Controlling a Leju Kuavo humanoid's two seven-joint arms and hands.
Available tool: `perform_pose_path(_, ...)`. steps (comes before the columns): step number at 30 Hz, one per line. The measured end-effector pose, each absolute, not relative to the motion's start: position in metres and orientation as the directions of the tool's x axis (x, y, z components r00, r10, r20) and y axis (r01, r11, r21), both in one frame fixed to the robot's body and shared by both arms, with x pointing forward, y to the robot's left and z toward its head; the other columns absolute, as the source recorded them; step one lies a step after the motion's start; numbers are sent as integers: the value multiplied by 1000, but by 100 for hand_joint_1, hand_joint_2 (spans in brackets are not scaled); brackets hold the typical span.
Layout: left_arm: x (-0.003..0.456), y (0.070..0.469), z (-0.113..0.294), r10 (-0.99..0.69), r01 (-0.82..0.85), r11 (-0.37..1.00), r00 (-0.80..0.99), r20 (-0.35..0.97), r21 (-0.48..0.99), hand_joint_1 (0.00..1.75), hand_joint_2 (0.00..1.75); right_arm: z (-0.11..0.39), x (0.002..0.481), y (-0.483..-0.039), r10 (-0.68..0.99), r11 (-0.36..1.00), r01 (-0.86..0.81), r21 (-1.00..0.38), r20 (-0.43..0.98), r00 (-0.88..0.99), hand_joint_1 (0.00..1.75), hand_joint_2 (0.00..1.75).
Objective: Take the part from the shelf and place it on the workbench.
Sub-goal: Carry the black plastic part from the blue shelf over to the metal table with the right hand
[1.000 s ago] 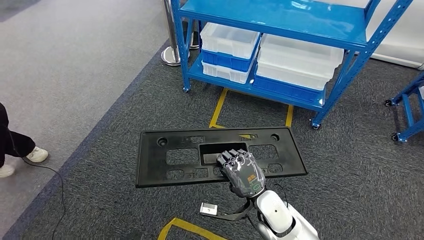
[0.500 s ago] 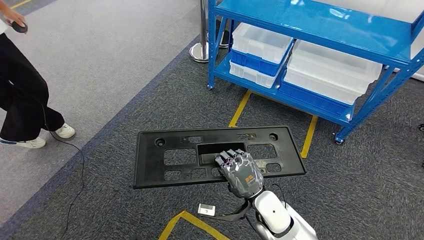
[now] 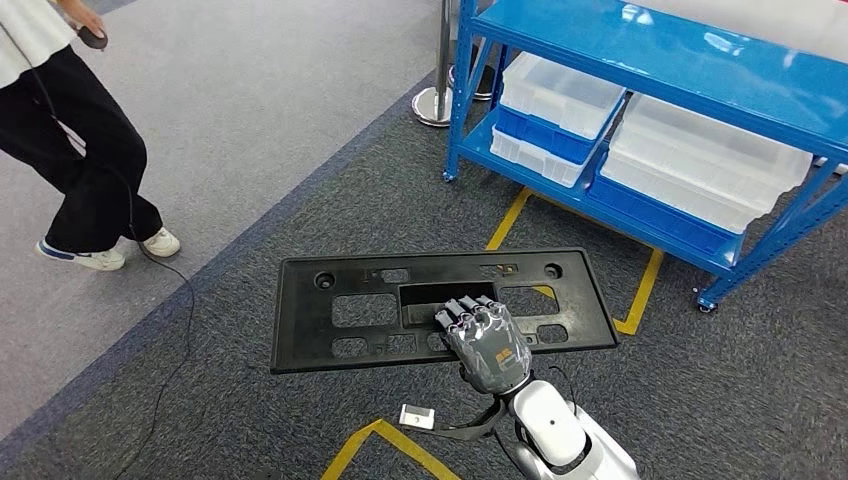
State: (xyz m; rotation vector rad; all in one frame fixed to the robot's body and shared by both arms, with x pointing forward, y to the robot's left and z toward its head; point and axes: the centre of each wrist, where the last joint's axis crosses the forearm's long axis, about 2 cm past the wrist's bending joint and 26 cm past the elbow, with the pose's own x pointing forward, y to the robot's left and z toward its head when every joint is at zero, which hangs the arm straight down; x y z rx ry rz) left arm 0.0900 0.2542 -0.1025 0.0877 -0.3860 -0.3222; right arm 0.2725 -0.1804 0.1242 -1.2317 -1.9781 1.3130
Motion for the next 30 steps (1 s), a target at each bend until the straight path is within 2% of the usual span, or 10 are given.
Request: perform_pose_path(30, 85, 249, -103, -317, 287, 948, 888, 333, 137, 0, 175, 113, 265, -185, 862, 130, 390, -912, -91, -498, 162, 175)
